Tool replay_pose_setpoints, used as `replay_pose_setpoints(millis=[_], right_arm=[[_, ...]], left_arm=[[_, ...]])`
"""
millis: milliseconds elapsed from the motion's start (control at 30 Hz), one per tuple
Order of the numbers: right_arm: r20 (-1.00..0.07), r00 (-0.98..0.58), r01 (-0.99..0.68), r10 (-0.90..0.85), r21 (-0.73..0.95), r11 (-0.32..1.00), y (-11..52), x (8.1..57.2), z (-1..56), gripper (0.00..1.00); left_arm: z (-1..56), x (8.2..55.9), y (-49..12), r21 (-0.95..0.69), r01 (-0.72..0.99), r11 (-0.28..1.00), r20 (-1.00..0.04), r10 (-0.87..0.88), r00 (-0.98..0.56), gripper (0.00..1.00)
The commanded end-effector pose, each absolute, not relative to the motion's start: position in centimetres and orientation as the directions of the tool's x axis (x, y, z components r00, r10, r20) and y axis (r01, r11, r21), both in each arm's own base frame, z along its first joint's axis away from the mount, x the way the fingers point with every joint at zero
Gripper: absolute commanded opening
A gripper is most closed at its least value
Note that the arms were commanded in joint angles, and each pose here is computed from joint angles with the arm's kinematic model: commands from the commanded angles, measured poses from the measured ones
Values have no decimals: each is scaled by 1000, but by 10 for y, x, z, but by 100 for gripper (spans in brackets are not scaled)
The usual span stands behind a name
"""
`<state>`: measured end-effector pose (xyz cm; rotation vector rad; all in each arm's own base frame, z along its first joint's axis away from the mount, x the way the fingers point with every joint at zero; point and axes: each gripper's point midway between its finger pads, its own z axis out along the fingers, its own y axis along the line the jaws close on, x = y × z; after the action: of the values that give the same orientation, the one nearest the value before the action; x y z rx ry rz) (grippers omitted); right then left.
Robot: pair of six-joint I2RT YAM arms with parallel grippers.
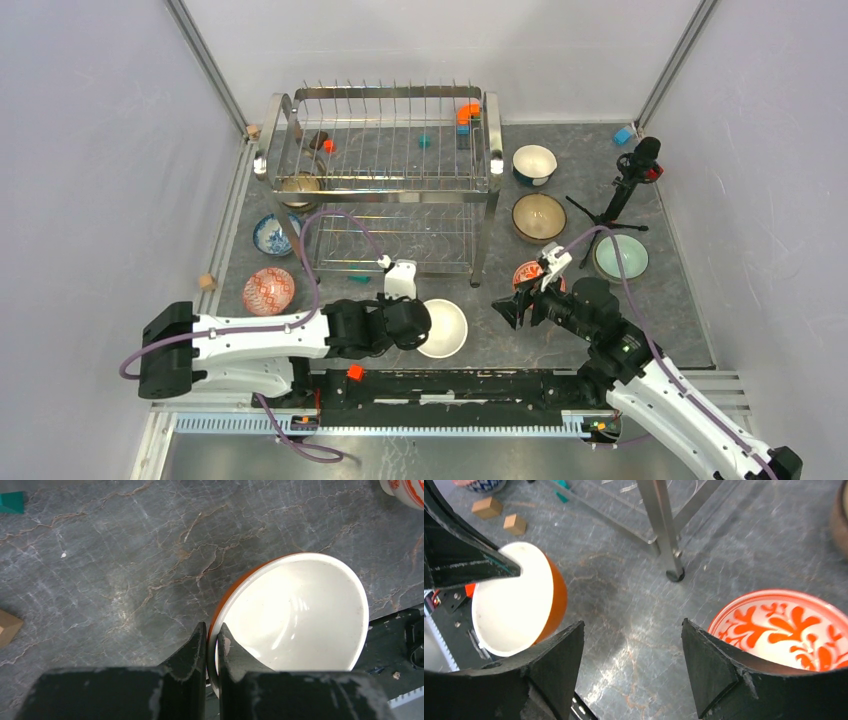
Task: Unload the bowls from the dish rack
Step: Place the bowl at the center of the board.
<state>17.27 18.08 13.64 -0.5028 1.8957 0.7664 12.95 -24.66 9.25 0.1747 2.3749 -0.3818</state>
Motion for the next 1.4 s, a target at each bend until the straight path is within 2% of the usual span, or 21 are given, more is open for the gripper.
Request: replay_pose_setpoints(millis=[0, 300, 567, 1000, 1133, 1367], right_arm=[[-871, -492, -646, 14, 376, 664, 193, 163, 122, 75], [-836, -548, -588, -37, 353, 728, 191, 168, 100, 73], [-840, -541, -624, -40, 369, 689, 212, 160, 117, 72], [-820, -549, -654, -162, 301, 694, 235, 141, 102, 69], [-808, -557, -644, -194, 273, 715, 237, 141, 96, 65], [-785, -577, -620, -228, 238, 748, 237, 144, 85, 51]], left_arm=[[96, 134, -265, -276, 242, 930, -694, -18, -719, 2], [92, 135, -276, -284, 211, 935, -678, -41, -734, 2], [96, 133, -291, -295, 230, 927, -672, -30, -740, 2], [91, 128, -297, -323, 229, 918, -657, -43, -753, 2], [91, 127, -297, -327, 225, 918, -654, -48, -755, 2], [83, 127, -294, -337, 177, 925, -639, -86, -765, 2]])
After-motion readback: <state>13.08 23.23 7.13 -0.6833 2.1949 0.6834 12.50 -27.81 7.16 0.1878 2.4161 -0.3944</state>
